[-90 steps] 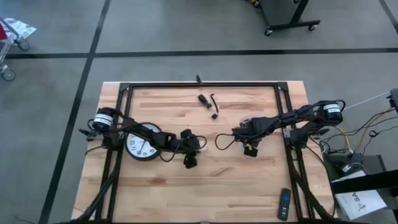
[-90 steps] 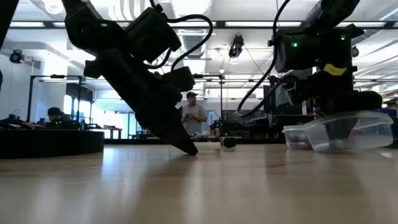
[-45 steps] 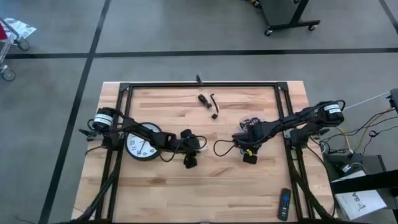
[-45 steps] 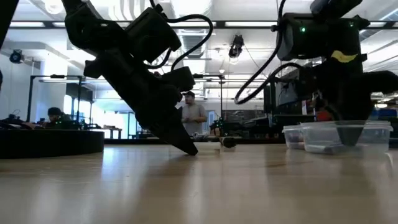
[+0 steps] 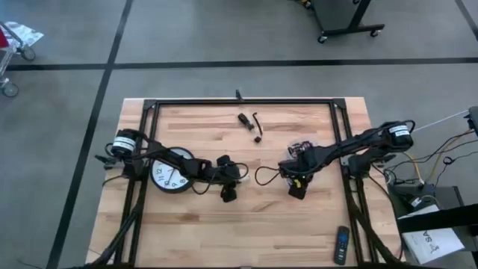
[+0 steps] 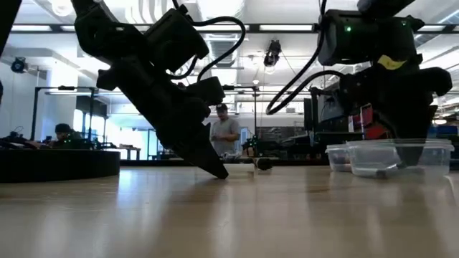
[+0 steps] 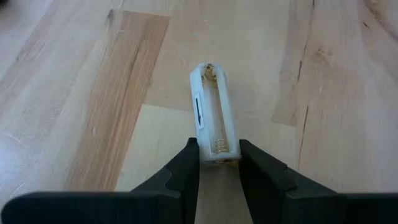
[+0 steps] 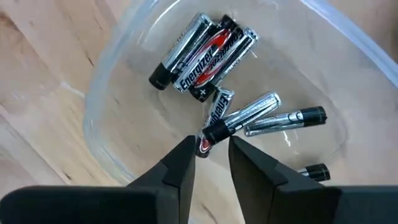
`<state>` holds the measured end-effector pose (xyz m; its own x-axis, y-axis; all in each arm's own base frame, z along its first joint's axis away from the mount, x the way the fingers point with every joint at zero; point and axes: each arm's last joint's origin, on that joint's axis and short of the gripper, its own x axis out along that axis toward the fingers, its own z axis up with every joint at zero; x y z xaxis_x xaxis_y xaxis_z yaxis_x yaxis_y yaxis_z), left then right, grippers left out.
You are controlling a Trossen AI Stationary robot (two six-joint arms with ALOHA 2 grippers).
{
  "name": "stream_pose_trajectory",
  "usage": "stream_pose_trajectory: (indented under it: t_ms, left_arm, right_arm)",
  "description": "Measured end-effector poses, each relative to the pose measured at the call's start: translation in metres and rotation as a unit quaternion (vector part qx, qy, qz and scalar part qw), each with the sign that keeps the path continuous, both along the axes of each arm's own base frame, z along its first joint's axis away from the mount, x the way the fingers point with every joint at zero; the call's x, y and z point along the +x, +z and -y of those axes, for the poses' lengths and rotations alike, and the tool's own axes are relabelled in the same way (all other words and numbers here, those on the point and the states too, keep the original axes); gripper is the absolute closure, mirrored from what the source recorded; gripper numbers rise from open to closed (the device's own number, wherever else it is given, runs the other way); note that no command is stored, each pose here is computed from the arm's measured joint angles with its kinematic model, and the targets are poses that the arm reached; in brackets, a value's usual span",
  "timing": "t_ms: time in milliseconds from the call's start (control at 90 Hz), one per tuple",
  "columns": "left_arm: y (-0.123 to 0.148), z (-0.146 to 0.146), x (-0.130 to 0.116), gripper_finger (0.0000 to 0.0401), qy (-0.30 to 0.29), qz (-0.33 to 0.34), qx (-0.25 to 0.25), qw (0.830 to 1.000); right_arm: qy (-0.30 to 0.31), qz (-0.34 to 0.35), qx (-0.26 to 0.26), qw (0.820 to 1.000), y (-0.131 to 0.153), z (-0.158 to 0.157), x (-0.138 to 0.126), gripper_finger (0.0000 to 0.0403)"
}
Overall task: Insert battery
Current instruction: Insert the silver battery into the white flashlight battery holder
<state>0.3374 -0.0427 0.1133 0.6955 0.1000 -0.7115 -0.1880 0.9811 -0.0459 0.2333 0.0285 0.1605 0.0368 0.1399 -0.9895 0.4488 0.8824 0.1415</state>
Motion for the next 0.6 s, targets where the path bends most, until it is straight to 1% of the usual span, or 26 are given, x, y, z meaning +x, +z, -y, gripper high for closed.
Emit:
stream_pose_trajectory:
  t_ms: [300,478,600]
  left_arm:
    - [0.0001,-0.0001,0.0001,0.0314,0.000,0.000,0.000,1.000]
    - [0.0001,-0.0001,0.0001,0.0314,0.000,0.001,0.000,1.000]
    - [0.0001,-0.0001,0.0001,0.0314,0.000,0.001,0.000,1.000]
  right_arm:
    - [-0.003,0.001,0.013,1.000,0.0000,-0.0008,0.0004,0.0344]
    - [-0.019,-0.001,-0.006,1.000,-0.0002,0.0004,0.0001,0.0354]
    - [-0.036,-0.022,-0.017,0.999,-0.0004,0.0014,-0.0036,0.0350]
